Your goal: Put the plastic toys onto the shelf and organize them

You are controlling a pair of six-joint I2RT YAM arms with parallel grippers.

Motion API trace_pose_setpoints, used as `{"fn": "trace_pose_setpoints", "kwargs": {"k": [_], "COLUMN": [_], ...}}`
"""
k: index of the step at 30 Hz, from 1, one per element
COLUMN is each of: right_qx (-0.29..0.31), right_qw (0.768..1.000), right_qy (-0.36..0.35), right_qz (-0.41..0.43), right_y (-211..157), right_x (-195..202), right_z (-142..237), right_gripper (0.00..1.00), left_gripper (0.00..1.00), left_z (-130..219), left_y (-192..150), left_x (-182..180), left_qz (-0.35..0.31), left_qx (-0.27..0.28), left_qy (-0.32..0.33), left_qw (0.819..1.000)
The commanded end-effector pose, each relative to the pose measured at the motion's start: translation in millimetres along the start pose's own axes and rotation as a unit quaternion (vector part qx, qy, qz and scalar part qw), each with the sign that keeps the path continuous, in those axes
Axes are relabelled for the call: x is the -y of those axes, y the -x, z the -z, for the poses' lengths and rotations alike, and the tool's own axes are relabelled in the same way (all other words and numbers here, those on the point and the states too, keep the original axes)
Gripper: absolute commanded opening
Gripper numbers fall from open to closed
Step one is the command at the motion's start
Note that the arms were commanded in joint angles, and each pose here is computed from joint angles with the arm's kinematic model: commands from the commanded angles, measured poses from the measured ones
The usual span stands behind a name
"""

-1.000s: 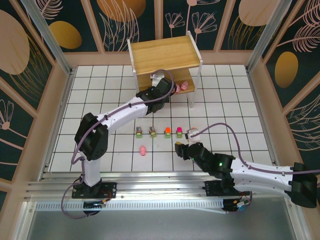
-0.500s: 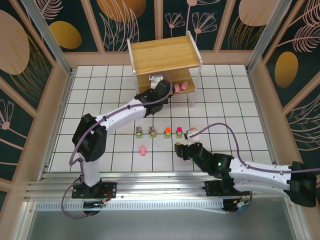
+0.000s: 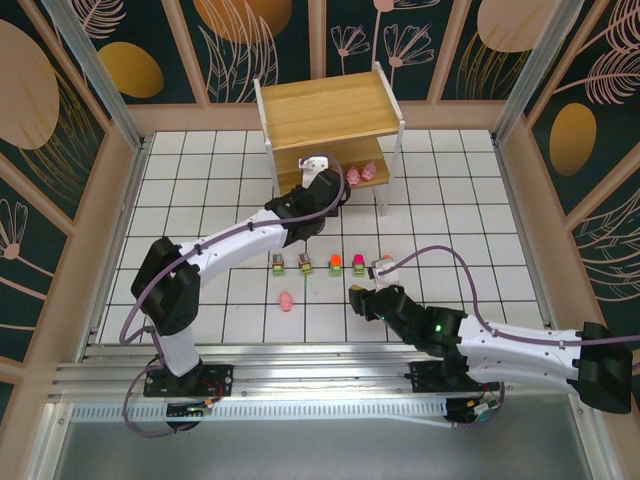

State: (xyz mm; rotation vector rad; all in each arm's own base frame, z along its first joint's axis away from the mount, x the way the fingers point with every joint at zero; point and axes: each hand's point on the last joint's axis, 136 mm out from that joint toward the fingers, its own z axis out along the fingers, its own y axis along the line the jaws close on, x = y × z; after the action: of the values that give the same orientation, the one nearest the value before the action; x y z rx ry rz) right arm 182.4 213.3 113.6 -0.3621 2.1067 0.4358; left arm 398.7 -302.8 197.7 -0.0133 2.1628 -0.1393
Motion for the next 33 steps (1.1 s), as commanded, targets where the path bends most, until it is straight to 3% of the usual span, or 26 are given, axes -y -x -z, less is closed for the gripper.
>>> {"fn": "trace_pose_setpoints", "kwargs": {"k": [1,10,17,23,33], "right_qx": [0.011,-0.009,-0.042,-0.073,-0.107], "right_qw": [1.0,1.0,0.999,0.997,0.994], "right_qy": [-0.004,-0.006,-0.025,-0.027,-0.007], "right_qz": [0.003,-0.024,-0.01,-0.012,-0.003], "right_y": [4.7,5.8,-12.3,-22.7,-40.2], "right_x": [-0.8,-17.3,-68.2,-106.8,-143.4], "right_z": [0.5,-7.4,-16.6,-25.7,-47.2], "right_gripper": [0.61,0.68,0.7,0.71,0.71], "left_gripper": [0.46,0.46,0.49,0.56,0.69], "left_z": [21.9,70.3,89.4,85.5,75.7], "left_y": [6.3,-22.3,-40.7,-69.5,-82.2], "left_x": [-2.7,-23.1,-61.4,-88.7,-131.6], "left_qz": [0.017,0.006,0.007,-0.001,0.036], "left_qx": [0.017,0.025,0.035,0.019,0.01], "left_qy": [-0.008,-0.02,-0.01,0.002,0.003], "left_qw": [1.0,0.999,0.999,1.0,0.999]}}
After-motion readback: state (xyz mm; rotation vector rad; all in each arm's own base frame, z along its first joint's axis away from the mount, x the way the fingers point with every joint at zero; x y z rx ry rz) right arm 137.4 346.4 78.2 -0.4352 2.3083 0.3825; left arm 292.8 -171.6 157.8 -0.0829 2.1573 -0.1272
